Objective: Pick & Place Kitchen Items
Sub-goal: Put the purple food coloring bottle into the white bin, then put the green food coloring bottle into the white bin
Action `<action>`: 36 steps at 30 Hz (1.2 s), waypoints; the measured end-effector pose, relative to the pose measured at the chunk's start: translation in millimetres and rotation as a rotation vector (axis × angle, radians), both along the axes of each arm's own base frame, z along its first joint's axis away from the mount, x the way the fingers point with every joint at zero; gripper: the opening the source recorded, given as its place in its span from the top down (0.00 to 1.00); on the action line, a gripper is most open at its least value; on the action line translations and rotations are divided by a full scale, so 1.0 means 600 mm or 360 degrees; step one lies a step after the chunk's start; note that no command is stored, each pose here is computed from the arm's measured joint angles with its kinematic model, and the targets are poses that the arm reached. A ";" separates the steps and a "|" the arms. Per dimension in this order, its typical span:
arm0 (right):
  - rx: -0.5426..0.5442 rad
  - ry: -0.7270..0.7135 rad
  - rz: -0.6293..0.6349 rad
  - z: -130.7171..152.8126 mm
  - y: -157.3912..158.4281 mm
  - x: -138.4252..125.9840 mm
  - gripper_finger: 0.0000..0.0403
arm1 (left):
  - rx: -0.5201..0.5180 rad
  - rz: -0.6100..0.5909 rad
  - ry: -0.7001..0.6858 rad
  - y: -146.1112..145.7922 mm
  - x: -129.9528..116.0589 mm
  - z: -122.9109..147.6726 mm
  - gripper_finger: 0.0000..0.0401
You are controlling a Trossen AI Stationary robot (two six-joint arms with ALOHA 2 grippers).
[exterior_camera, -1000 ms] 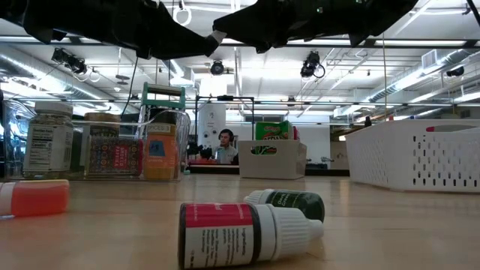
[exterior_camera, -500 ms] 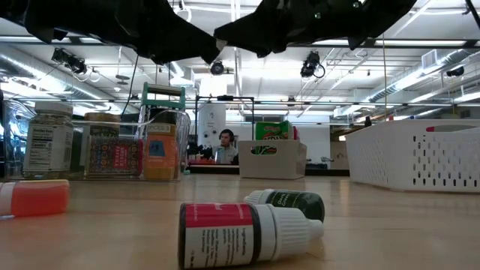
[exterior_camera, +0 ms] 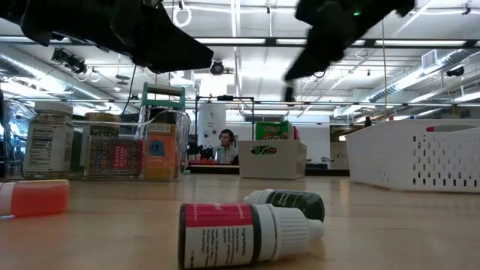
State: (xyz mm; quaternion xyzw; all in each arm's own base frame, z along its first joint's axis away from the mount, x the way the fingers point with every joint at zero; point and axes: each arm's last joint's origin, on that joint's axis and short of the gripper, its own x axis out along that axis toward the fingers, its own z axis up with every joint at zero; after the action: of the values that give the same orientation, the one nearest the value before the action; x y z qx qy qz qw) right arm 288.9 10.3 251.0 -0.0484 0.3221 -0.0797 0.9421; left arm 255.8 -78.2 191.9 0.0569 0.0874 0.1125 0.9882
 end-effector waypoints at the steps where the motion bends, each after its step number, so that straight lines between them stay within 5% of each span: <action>1: 0.0078 0.0063 -0.0086 0.003 -0.001 -0.016 0.85 | -0.0012 0.0003 0.0006 0.000 0.000 -0.001 0.43; 5: 0.0337 0.0359 -0.0460 -0.002 -0.004 -0.072 0.85 | -0.0052 0.0011 0.0002 0.000 0.000 -0.002 0.43; 12: 0.0387 0.0576 -0.0869 -0.021 0.002 -0.105 0.85 | -0.0153 0.0024 -0.0019 0.000 0.000 -0.002 0.43; 19: 0.0347 0.0541 -0.0949 -0.030 0.000 -0.094 0.83 | -0.0255 0.0041 -0.0039 0.000 -0.001 -0.003 0.43; 29: 0.0331 0.0672 -0.1063 -0.046 -0.018 -0.095 0.66 | -0.0377 0.0063 -0.0064 0.000 -0.001 -0.003 0.43; 36: 0.0284 0.0516 -0.0863 -0.038 -0.018 -0.072 0.61 | -0.0373 0.0062 -0.0062 0.000 -0.001 -0.003 0.43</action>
State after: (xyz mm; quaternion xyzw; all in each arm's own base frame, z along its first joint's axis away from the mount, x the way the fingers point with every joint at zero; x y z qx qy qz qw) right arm 245.7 -0.3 228.2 0.1099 0.4747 -0.2905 0.8236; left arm 255.2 -78.1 190.0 -0.0628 0.0818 0.1219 0.9872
